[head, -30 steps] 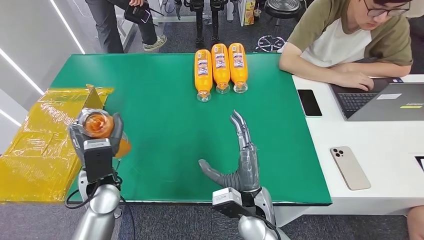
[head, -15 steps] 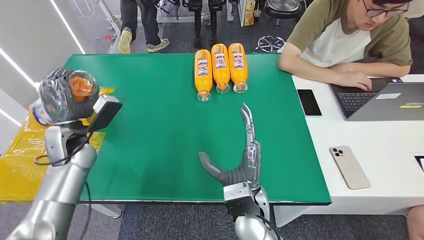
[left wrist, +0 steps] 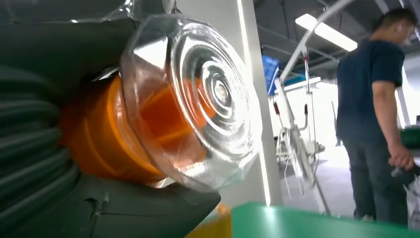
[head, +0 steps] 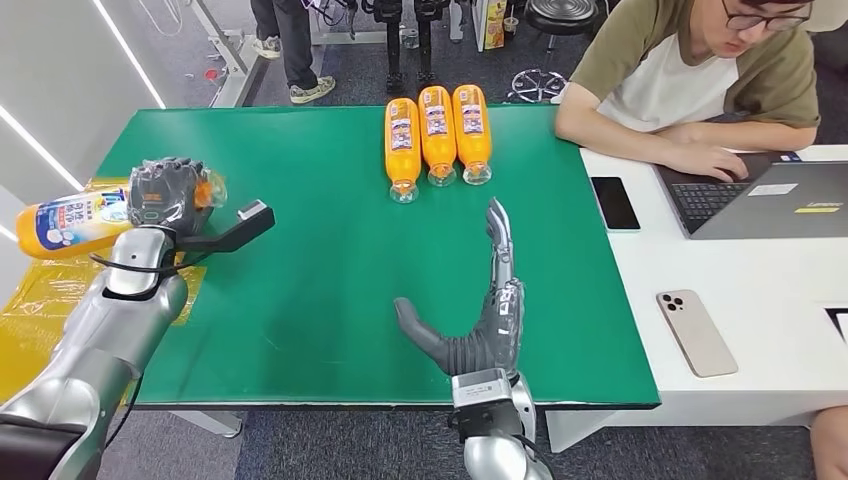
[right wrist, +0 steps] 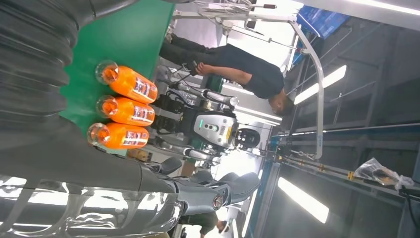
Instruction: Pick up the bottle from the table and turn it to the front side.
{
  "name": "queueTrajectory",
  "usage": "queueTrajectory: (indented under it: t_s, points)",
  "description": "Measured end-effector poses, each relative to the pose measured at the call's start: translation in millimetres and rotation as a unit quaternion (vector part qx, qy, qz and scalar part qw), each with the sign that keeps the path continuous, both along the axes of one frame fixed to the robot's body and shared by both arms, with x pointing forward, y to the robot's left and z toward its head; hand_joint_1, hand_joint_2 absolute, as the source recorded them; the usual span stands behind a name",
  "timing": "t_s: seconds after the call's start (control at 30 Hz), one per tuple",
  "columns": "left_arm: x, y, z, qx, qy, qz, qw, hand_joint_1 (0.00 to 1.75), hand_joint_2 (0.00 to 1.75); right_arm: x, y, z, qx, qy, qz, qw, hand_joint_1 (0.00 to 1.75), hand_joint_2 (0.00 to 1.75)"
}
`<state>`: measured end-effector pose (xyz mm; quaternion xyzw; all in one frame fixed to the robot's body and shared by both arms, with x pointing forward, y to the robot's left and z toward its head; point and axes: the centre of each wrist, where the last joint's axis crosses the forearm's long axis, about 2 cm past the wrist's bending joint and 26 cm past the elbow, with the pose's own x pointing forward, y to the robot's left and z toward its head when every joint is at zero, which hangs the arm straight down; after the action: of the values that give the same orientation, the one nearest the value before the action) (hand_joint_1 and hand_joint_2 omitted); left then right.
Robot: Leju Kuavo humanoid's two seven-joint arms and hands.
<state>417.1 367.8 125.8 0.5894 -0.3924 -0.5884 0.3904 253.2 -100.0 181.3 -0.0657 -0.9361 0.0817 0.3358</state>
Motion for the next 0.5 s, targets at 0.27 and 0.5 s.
queueTrajectory:
  t_s: [0.27,0.5]
  points:
    - [-33.4,8.7,-45.4,0.048,0.118,-0.048,0.991,1.75,1.75,1.2,1.6,6.2,0.003,-0.003,-0.002,1.0,0.0,1.75]
    - [-59.2,7.2,-74.9,0.02,0.217,-0.125,0.968,1.75,1.75,8.7,3.3,16.5,-0.002,-0.016,-0.006,1.0,0.0,1.75]
